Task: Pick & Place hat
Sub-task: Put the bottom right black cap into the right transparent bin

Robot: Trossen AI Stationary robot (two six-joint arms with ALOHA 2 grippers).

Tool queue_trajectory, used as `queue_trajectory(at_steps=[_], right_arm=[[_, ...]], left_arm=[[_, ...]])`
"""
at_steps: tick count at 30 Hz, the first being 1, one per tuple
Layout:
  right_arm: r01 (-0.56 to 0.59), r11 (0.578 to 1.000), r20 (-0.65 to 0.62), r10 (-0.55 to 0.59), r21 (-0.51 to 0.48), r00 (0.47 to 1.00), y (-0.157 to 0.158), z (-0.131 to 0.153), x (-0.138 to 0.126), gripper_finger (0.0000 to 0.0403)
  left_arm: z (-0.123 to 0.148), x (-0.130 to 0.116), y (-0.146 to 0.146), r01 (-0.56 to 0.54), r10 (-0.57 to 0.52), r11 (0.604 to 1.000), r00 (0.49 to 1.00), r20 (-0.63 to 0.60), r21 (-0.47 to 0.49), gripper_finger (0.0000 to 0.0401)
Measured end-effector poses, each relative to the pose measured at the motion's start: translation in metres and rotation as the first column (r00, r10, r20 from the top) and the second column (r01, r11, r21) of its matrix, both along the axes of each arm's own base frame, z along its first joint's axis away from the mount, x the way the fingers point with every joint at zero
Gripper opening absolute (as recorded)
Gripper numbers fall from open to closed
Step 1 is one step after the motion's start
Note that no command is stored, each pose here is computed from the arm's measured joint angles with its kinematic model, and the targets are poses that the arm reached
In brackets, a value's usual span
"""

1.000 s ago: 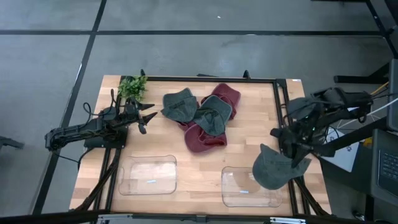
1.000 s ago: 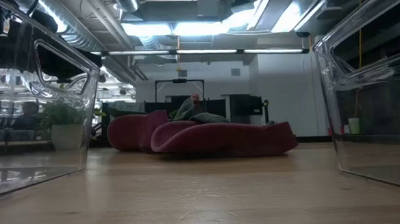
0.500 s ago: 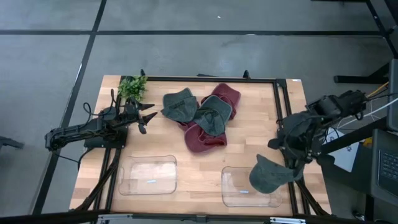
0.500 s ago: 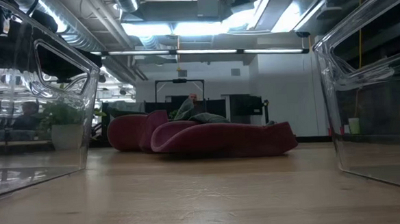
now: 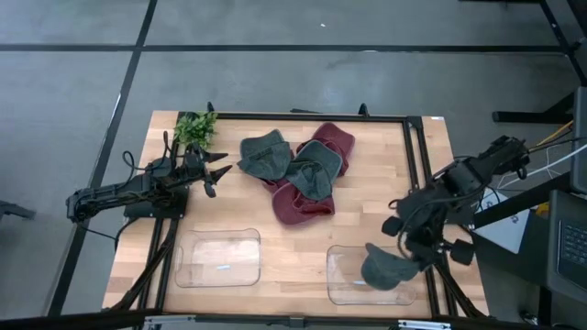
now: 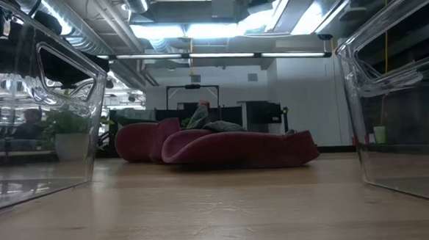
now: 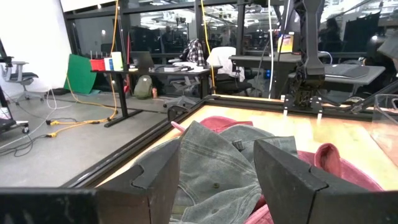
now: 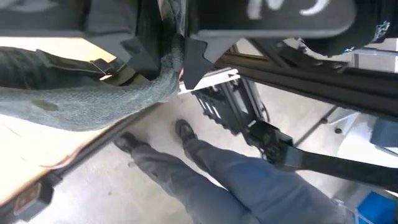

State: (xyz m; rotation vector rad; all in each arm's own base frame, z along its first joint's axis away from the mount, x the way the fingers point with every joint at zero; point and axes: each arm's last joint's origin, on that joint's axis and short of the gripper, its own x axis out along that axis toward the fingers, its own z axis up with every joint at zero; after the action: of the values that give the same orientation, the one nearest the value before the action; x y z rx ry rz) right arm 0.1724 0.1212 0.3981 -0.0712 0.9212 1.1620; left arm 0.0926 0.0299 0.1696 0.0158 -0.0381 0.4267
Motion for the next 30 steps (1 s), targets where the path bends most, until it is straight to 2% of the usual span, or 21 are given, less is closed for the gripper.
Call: queue_trajectory(at_steps=[15,24,30], right_arm=[[0.037,0.988,-0.058,-0.047,-0.151,0.997,0.017,-0.035,0.032,0.0038],[0.151,0.979,-0.161,-0.173,-0.139,0.972,0.025,-0.084,0.043,0.004],[0.176,0.978,-0.148,-0.191,-0.11,0.97,0.028,-0.11,0.048,0.0034]], left_arm=[[0.0,0.0,0.0,0.0,0.0,1.0,1.0,0.0,0.0,0.0198],[0.0,0.0,0.0,0.0,0.0,1.0,1.0,0.0,0.0,0.0198],[0.0,0.0,0.0,0.0,0.0,1.0,1.0,0.0,0.0,0.0198]])
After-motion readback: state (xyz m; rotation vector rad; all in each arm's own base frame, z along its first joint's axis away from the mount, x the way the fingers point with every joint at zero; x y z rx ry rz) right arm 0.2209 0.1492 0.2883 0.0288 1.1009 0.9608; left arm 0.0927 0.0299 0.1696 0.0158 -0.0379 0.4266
